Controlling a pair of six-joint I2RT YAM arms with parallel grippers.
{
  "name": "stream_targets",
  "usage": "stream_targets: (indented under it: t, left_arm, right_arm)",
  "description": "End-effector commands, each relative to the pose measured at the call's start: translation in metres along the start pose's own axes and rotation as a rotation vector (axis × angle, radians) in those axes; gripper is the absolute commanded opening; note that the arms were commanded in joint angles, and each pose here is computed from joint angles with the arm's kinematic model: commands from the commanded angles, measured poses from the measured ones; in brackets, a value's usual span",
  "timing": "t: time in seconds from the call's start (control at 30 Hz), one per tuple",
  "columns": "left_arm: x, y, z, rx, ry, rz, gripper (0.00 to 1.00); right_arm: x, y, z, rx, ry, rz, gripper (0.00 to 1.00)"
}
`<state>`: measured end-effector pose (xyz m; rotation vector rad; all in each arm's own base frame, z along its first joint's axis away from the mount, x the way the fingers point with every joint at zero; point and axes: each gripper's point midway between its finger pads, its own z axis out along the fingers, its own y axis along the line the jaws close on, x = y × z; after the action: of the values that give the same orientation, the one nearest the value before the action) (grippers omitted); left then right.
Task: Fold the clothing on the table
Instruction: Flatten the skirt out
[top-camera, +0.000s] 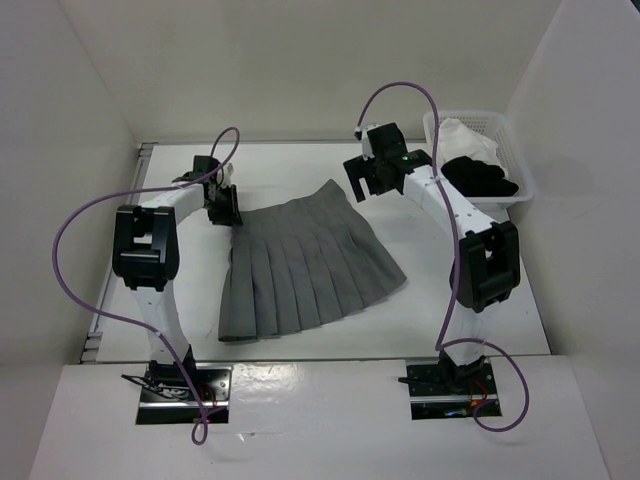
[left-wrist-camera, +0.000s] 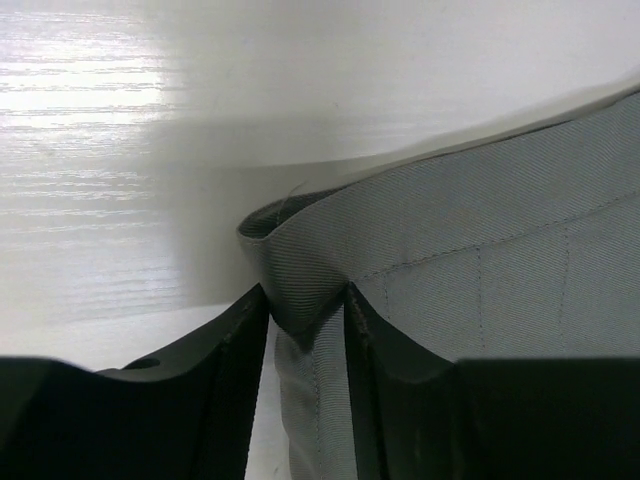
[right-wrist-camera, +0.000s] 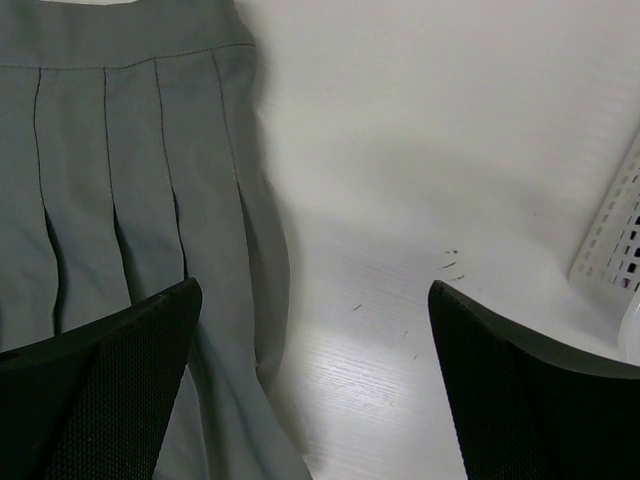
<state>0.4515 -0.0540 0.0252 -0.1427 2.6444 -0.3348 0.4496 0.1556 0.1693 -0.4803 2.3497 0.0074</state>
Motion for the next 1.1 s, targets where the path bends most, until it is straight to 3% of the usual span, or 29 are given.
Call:
stream_targets:
  t: [0.0,0.23,0.33,0.57,1.07]
  left_arm:
    - [-0.005,0.003,0.006,0.026,0.0,0.006,0.4]
    - [-0.017,0.017,-0.003,0.037,-0.026,0.019,0.1]
    - [-0.021,0.01,-0.01,0.074,-0.033,0.071,0.05]
    - [-0.017,-0.006,-0.012,0.196,0.002,0.181,0.04]
    - [0.001,0.0,-0.023,0.206,0.064,0.254,0.04]
  right_arm:
    - [-0.022,-0.004,-0.006,0.01,-0.055,-0.001,0.98]
    - [-0.018,0.009,0.007,-0.053,-0.039,-0.004,0.98]
    - [-0.024,0.021,0.016,-0.12,-0.048,0.004,0.98]
    - [-0.038,0.025,0.058,-0.378,-0.032,0.089,0.96]
    - [-0.023,0.041,0.126,-0.64,0.028,0.138,0.87]
